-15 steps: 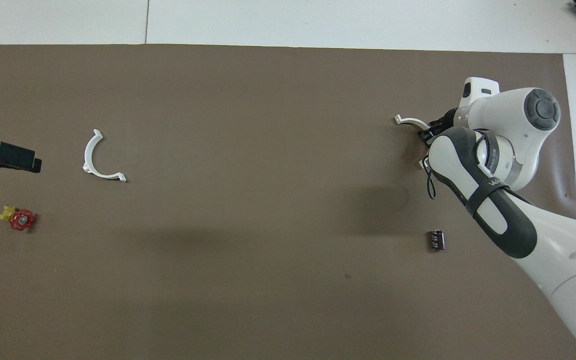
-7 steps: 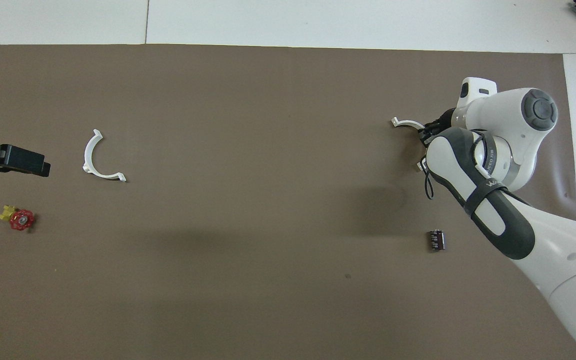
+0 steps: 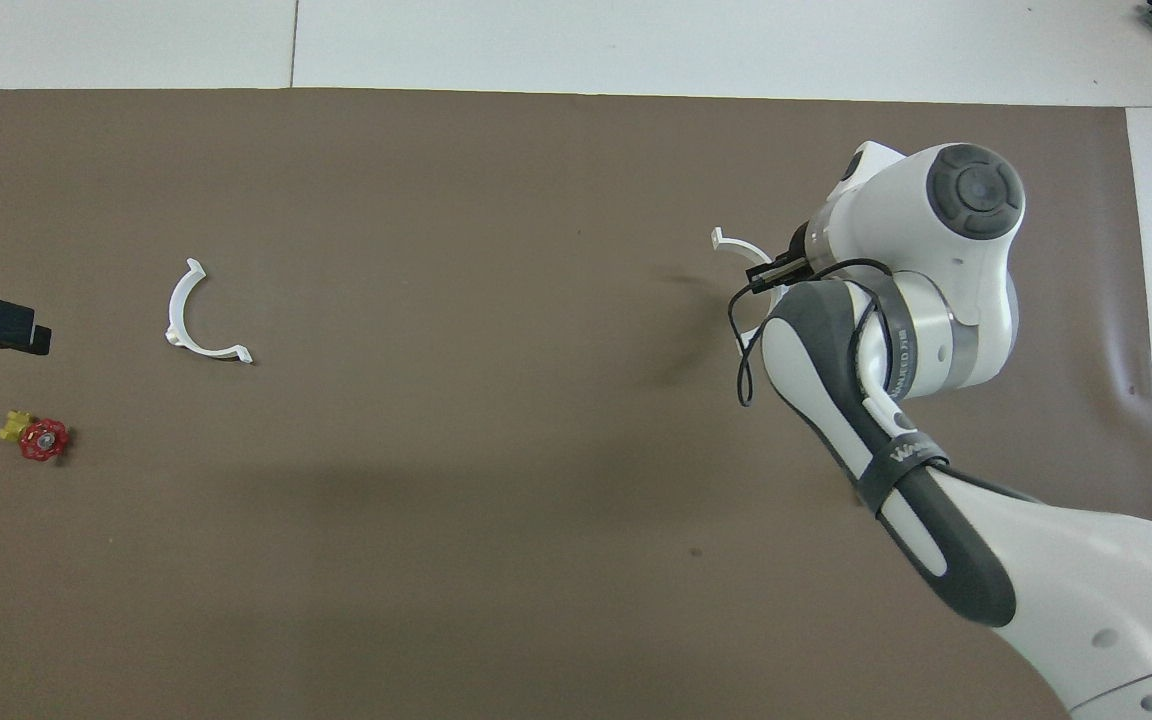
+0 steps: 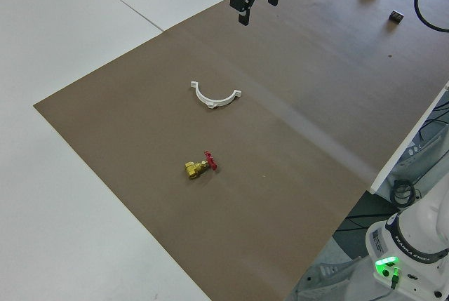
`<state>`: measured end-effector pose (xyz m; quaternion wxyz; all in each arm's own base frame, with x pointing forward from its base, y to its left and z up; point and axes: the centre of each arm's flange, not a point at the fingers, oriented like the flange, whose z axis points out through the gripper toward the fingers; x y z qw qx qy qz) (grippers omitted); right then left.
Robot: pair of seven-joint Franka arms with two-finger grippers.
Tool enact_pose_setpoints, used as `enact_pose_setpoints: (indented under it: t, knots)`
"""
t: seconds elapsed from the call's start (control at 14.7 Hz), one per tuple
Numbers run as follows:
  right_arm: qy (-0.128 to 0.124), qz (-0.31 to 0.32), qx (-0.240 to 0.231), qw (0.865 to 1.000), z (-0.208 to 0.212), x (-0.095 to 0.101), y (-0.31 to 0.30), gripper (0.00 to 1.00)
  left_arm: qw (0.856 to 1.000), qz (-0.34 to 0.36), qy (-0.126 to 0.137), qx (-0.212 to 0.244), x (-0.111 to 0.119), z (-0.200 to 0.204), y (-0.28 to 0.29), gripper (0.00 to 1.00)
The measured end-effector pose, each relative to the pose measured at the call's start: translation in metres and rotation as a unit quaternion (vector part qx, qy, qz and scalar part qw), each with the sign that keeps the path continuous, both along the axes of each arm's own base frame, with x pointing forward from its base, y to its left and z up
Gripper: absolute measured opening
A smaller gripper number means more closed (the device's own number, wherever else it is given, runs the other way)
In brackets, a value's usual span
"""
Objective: Assemble drain pipe with both arms
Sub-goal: 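Carry the clamp half toward the center while the left gripper reaches the other half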
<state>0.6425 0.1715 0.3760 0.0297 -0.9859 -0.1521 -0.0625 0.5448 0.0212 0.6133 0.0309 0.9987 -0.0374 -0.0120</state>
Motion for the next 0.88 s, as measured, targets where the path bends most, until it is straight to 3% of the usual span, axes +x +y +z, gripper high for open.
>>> enact_pose_setpoints:
  t: [0.27,0.48,0.88]
  knots:
    - [0.003,-0.049,-0.003,0.999,0.002,-0.034,0.094,0.21,1.000,0.003,-0.002,0.000,0.001,-0.013,0.000,1.00]
    - [-0.005,-0.040,0.000,0.999,-0.001,-0.057,0.143,0.21,1.000,0.023,-0.010,0.001,0.007,-0.035,-0.001,1.00]
    - [-0.017,-0.036,-0.026,0.999,-0.041,-0.089,0.196,0.21,0.998,0.058,-0.031,0.006,0.018,-0.122,-0.001,0.95]
